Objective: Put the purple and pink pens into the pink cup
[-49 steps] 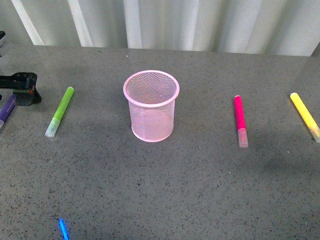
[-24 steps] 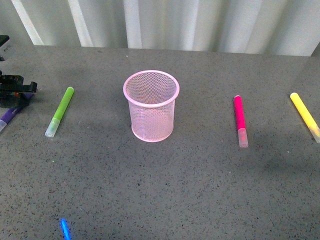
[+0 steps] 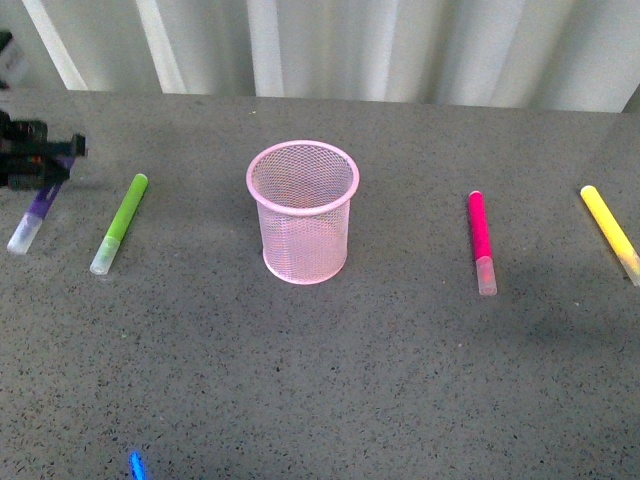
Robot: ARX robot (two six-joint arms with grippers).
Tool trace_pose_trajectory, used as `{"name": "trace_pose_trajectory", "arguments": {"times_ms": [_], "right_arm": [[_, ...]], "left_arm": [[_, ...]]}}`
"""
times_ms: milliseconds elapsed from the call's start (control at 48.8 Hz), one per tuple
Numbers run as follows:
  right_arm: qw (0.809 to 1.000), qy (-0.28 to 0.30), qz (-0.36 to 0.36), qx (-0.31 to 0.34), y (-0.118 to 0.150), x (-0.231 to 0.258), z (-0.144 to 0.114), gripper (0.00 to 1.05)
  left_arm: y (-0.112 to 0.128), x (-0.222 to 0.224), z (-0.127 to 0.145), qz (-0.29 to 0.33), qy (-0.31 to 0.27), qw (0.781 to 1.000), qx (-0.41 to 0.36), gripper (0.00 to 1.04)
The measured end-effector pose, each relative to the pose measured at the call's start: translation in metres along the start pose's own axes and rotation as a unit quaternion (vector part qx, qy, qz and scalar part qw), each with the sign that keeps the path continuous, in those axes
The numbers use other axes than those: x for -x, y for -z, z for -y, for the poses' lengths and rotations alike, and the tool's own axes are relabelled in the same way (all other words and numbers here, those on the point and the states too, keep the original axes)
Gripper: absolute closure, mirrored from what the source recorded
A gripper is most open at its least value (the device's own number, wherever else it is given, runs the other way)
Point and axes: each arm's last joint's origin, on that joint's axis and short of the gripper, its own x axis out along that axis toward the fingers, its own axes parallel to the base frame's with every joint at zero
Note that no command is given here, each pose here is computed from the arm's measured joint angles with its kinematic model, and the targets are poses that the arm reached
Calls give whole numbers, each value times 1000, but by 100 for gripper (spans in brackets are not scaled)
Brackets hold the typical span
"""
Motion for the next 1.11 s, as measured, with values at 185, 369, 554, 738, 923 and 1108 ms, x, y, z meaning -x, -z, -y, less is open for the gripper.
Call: {"name": "trace_pose_trajectory", "arguments": {"times_ms": [185,369,554,738,923,1108], "right_arm": [[1000,0,0,0,0,0,0,7],[1000,0,0,0,0,0,0,7],[1000,0,0,0,0,0,0,7],[1000,0,0,0,0,0,0,7],[1000,0,0,0,0,0,0,7],[1000,0,0,0,0,0,0,7]], "left_arm": [[-54,62,36,243,33,969,21,93],[-48,96,102,346,110,929,68,93],[-26,108,158,357,174,913,92,93],[-3,98,197,349,198,911,95,93],[13,76,200,328,186,920,105,93],[21,65,201,312,187,925,113,93]]}}
